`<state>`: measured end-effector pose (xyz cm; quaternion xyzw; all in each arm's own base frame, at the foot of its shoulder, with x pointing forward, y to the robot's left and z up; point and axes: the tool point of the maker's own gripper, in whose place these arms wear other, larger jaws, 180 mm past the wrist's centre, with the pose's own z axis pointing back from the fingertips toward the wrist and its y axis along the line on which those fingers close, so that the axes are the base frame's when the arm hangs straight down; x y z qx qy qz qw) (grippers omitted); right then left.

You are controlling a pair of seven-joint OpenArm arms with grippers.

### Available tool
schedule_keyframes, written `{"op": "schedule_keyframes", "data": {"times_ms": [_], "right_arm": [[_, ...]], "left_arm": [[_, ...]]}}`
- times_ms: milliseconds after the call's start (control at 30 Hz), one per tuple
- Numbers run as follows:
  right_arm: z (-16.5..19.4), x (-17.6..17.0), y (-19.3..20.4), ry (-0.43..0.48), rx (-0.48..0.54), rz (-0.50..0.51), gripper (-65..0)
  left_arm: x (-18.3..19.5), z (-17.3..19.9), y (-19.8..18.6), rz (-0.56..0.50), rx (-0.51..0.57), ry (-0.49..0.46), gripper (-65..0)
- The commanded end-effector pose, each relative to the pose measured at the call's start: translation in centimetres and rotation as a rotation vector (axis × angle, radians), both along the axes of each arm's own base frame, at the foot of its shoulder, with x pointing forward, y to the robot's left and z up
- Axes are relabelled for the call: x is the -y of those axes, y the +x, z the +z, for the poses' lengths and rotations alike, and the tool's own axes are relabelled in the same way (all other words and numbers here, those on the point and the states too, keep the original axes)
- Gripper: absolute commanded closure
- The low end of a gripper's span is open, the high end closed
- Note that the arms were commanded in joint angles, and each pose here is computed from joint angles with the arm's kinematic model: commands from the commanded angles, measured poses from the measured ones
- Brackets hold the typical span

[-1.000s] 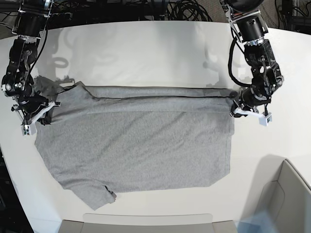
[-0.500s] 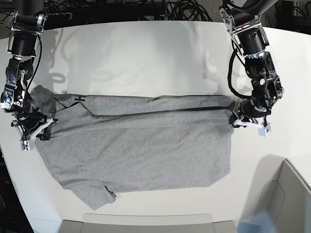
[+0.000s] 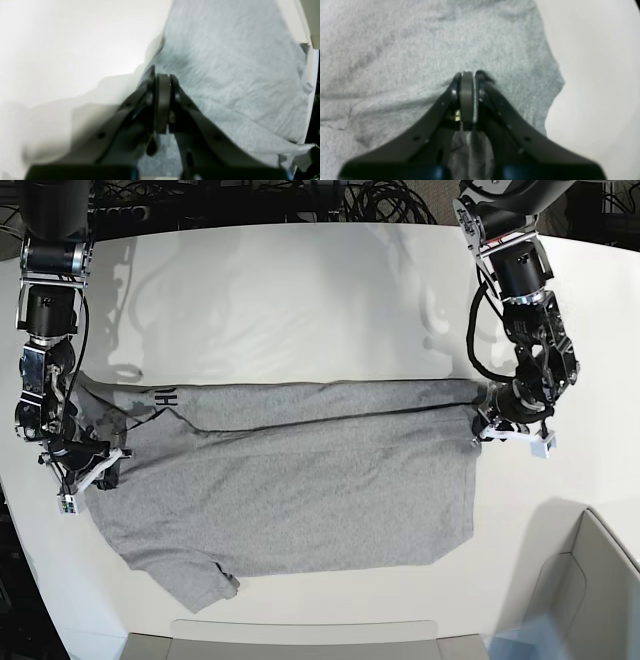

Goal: Fold the T-shirt properly
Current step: 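Lift the shoulder edge with both grippers and pull it over the shirt body, then drag the folded shoulder edge with both grippers toward the robot and release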

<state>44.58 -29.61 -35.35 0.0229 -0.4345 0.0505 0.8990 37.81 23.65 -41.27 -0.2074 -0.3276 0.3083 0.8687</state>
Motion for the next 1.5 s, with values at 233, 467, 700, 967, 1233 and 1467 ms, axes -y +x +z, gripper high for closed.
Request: {"op": "schedule_keyframes", "data": {"times_ms": [233,467,700,967,1233,1467], "right_arm": [[3.5,0.9,1.8,0.014,0.101,-0.017,-21.9],[6.8,2.1,0.3,0.082,0.182,-0.008,-20.1],[4.2,7.7,-8.2,0.176,0.067,-0.164,-20.2],[1.2,9.1,-12.1,0.217,0.013,-0.197,-20.1],[-2.5,11.4,-12.9,0.273,-0.053,-0.319,-20.1],[-3.2,10.3,-11.9,0.297,-0.048,-0.32,-20.1]], "left_arm": [[-0.7,2.2,1.6,0.007,0.068,0.011,-18.2],[-0.6,6.8,2.9,-0.02,0.174,0.048,-17.7],[-0.4,5.9,-0.5,-0.068,0.116,0.085,-17.7],[0.2,4.3,-2.0,-0.094,0.065,0.079,-17.7],[0.3,3.9,-2.7,-0.111,0.025,0.067,-21.9],[0.2,3.8,-2.7,-0.107,0.024,0.068,-21.9]]}}
